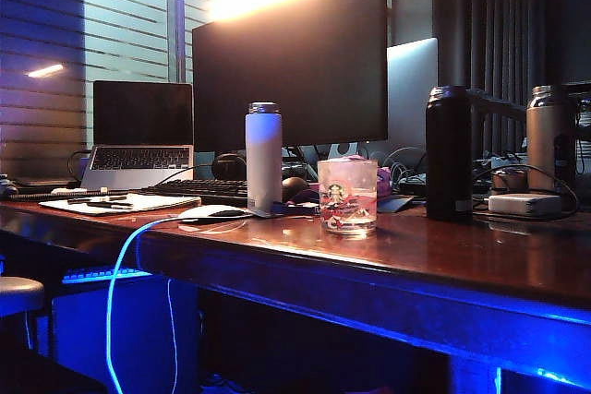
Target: Pick up the black thermos, pour a little water from inside into the glass cup, then place the black thermos back on the table.
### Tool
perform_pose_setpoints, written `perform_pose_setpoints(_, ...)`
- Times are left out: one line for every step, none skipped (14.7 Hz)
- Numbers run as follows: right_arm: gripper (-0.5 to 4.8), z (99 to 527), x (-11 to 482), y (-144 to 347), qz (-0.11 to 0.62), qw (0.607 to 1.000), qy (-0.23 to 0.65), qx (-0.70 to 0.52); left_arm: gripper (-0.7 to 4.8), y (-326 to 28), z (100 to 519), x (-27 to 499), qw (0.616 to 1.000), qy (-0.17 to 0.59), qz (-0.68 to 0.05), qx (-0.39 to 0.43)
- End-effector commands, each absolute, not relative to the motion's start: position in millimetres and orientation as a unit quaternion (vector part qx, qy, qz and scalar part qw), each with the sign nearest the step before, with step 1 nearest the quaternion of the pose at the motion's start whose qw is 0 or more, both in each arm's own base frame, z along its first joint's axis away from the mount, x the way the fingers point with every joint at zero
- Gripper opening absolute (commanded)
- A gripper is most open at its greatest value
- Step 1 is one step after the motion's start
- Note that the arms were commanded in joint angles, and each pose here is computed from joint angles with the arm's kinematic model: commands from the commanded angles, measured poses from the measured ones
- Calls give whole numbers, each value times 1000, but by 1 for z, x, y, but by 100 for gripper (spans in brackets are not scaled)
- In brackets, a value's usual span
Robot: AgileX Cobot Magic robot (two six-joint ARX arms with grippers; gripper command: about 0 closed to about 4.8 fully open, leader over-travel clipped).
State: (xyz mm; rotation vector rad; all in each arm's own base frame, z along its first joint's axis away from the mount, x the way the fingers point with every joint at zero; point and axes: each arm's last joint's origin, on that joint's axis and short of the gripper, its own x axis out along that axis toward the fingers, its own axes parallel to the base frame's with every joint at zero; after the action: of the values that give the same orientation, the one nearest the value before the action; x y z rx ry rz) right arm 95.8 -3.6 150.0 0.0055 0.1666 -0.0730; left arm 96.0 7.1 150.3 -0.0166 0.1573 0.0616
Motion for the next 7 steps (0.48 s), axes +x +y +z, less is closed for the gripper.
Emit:
perform_pose_setpoints(-1,149,96,-3,-34,996,82,5,-3,7,148,96,996,89,31,-8)
perform_pose_setpoints(-1,149,96,-3,-34,996,82,5,-3,7,148,96,996,89,30,-8)
perform_pose_setpoints(-1,149,96,-3,-34,996,82,5,-3,7,148,96,996,89,30,-8)
perform_pose_setpoints(-1,149,96,-3,-34,996,82,5,-3,7,148,96,996,87,30,-12)
perform_pose_setpoints(-1,150,96,-3,-35,996,79,15,-3,7,152,96,996,69,29,-38)
perform_pose_setpoints(-1,152,96,-3,-34,996,69,40,-2,7,161,97,995,25,24,-89)
perform_pose_setpoints(-1,156,97,-2,-28,995,53,75,-1,6,175,95,990,-22,17,-135)
